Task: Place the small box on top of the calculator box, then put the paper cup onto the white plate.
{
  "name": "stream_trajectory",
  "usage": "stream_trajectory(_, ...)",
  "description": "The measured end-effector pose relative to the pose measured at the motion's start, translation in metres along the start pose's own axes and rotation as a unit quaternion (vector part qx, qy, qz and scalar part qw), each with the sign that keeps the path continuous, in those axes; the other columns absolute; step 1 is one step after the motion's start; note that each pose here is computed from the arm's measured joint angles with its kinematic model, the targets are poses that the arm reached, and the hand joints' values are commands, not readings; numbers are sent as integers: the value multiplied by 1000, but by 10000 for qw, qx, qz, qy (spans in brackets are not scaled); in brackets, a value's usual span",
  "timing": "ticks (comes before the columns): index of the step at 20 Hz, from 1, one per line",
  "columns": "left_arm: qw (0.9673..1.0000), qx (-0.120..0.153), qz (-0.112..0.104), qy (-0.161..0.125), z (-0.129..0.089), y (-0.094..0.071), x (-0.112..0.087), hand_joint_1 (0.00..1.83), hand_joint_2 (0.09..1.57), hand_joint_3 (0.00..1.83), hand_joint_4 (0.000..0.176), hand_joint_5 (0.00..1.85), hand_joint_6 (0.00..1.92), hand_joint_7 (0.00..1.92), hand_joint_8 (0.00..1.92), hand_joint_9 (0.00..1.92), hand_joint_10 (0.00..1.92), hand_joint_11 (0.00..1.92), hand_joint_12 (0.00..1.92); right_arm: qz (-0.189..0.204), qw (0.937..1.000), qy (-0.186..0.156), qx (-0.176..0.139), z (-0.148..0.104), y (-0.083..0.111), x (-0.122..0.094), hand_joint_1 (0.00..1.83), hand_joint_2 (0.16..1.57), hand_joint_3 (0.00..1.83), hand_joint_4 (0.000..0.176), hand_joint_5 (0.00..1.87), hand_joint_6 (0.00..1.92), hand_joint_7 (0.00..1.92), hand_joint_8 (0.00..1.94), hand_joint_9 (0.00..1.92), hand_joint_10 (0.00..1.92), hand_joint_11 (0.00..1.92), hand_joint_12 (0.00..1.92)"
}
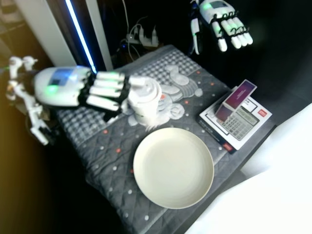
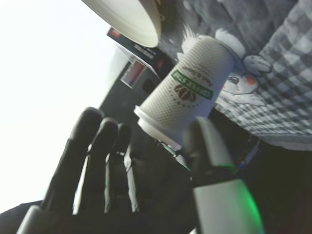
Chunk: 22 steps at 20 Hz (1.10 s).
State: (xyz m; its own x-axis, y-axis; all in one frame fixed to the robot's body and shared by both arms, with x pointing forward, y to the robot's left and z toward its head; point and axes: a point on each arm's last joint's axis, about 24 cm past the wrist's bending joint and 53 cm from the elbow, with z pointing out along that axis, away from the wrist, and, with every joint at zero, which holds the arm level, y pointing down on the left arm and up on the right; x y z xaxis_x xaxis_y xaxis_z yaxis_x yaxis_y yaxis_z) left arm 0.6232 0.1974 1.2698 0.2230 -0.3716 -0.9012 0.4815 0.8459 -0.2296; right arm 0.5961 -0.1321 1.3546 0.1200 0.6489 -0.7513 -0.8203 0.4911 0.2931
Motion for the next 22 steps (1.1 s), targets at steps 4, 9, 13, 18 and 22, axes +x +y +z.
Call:
stream_trajectory(4,9999,-69,-98,119,6,3,11,691,1211,7,173,0,0,0,0,0,0,0,0,-3,10000,-21,-34,1,1,0,1294,1301,0,0,726,301,699,1500,539,1921,842,1921)
stream_trajectory(9,9999,-45,-86,115,6,2,11,702,1234,13,160,0,0,0,0,0,0,0,0,1,10000,-19,-62,1,2,0,1308,1321,0,0,422,439,732,1486,983,1918,1240,1921)
stream_trajectory(13,9999,-53,-82,110,3,1,9,692,1228,6,172,0,0,0,0,0,0,0,0,38,9998,179,-18,1,0,11,906,1283,0,7,98,205,48,922,68,1445,121,1921)
stream_trajectory(18,9999,-84,-62,86,1,3,7,733,1234,4,158,0,0,0,0,0,0,0,0,38,9992,385,-38,2,2,23,859,1107,0,63,0,0,0,0,0,0,0,1141)
stream_trajectory(22,9999,-78,-61,84,1,3,6,752,1220,0,149,0,0,0,0,0,0,0,0,49,9993,378,-21,2,1,23,806,1100,0,121,0,0,0,0,0,0,0,1)
